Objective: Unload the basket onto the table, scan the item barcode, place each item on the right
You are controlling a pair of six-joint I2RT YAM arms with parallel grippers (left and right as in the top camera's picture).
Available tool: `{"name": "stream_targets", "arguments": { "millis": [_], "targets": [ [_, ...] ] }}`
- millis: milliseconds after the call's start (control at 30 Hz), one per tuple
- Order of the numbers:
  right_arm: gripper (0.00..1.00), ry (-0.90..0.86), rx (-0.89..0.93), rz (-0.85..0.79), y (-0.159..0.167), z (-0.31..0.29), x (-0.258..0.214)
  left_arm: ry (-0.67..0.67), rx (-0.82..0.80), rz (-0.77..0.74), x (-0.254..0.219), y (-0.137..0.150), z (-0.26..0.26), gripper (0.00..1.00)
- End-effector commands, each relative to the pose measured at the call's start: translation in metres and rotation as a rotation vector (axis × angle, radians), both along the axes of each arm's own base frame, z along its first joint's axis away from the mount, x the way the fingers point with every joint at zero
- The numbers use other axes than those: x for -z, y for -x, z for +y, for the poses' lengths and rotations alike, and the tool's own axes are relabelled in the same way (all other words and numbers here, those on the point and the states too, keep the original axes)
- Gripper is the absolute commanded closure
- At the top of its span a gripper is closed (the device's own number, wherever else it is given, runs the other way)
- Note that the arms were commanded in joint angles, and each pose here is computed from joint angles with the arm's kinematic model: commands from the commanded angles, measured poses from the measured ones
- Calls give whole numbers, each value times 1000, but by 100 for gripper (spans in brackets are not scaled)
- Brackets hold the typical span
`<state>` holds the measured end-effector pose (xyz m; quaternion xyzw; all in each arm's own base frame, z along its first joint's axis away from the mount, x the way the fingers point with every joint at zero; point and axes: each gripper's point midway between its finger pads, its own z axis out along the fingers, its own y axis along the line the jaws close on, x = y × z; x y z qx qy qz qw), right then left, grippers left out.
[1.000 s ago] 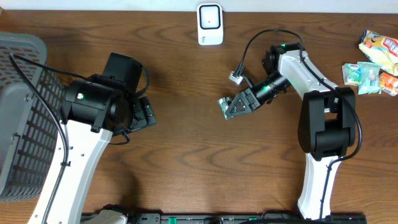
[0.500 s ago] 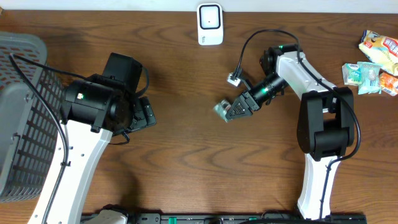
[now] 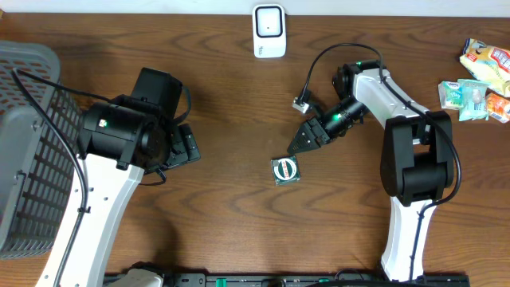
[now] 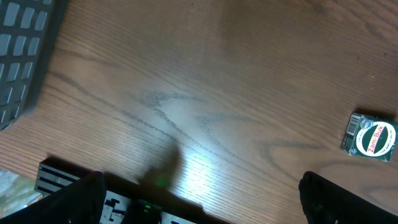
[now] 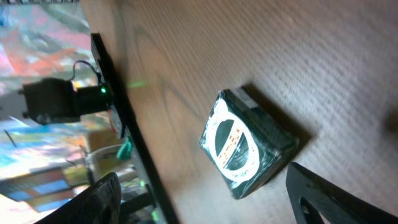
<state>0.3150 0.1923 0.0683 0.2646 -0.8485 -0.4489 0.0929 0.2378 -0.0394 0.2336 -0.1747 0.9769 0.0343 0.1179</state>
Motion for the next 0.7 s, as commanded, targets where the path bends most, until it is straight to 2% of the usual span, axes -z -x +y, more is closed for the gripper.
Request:
{"name": "stream_targets", "arguments": {
  "millis": [0,33,100,200,300,400,433,667],
  "targets": [
    [16,67,64,139,9,7,2,1,-14,-8,-2,0,2,2],
    [13,87,64,161,13,8,2,1,-14,-8,-2,0,2,2],
    [1,136,55,189,19,8,5,1,-14,-8,-2,0,2,2],
    [1,276,48,216,27,6,17,1,-14,-8,-2,0,2,2],
    [1,534,80,211,30,-6,39,1,-14,-8,-2,0,2,2],
    [1,900,215,185,28,-33,58,1,-14,-8,-2,0,2,2],
    [1,966,242,173,28,-37,60,1,-14,-8,-2,0,2,3],
    [1,998,198,108,37,-14,63,1,-14,-8,-2,0,2,2]
  ]
}}
